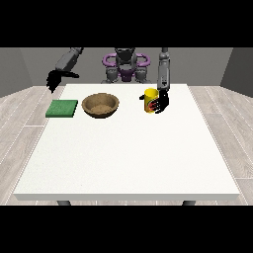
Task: Pick the cup and pour the ball into the bowl, then pick the bowl and place it on the pad
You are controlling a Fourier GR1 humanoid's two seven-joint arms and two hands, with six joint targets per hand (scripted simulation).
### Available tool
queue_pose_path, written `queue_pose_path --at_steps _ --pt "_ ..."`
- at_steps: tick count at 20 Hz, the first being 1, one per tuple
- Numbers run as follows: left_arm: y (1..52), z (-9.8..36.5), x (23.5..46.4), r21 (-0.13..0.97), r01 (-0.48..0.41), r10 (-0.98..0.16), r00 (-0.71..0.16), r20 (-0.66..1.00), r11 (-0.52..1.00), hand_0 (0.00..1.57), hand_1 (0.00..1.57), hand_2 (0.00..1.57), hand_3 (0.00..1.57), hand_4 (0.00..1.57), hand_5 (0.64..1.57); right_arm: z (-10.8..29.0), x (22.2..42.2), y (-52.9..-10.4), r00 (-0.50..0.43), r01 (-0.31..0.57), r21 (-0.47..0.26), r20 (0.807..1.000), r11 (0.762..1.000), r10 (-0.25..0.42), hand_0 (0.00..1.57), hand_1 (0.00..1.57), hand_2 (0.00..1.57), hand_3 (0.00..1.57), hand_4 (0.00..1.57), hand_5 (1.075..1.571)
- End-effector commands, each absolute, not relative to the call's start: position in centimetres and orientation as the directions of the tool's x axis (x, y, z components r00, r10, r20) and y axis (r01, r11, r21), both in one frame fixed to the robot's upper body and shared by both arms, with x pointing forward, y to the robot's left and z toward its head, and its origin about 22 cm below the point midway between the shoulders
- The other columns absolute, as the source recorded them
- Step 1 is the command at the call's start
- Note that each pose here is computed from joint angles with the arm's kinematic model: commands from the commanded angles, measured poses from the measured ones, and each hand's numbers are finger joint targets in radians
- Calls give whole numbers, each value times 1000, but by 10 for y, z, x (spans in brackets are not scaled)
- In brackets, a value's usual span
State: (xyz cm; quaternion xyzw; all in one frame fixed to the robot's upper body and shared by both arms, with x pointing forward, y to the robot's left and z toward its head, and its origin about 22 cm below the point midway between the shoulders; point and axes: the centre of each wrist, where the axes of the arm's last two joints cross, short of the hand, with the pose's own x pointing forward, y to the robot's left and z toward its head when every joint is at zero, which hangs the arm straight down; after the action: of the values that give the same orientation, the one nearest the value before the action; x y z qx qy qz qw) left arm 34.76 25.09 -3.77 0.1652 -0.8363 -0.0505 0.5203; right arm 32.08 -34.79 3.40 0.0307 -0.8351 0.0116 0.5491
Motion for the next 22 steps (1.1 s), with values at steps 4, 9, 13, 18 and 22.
queue_pose_path --at_steps 4,9,13,18,22 --pt "238 -59 343 402 -365 -523 -343 780 840 1331 1331 1571 1571 864 1509 47 314 -378 -422 -109 -12 906 994 -35 0 0 0 0 0 1557" --pt "223 -46 356 478 -355 -586 -333 738 804 1356 1356 1571 1571 913 1511 50 316 -408 -364 -34 16 931 999 -27 0 0 0 0 0 1555" --pt "201 -28 363 597 -314 -674 -294 678 738 1373 1373 1571 1571 1016 1532 31 305 -429 -241 27 10 970 1000 -3 0 0 56 0 0 1558" --pt "165 -18 364 715 -205 -739 -297 605 668 1397 1397 1571 1571 1091 1571 -24 270 -436 -134 103 10 991 995 4 0 0 0 0 0 1560" --pt "128 -13 364 812 -217 -829 -303 470 541 1367 1367 1571 1571 1114 1566 -33 256 -453 -109 158 20 994 987 -2 0 0 0 0 0 1558"
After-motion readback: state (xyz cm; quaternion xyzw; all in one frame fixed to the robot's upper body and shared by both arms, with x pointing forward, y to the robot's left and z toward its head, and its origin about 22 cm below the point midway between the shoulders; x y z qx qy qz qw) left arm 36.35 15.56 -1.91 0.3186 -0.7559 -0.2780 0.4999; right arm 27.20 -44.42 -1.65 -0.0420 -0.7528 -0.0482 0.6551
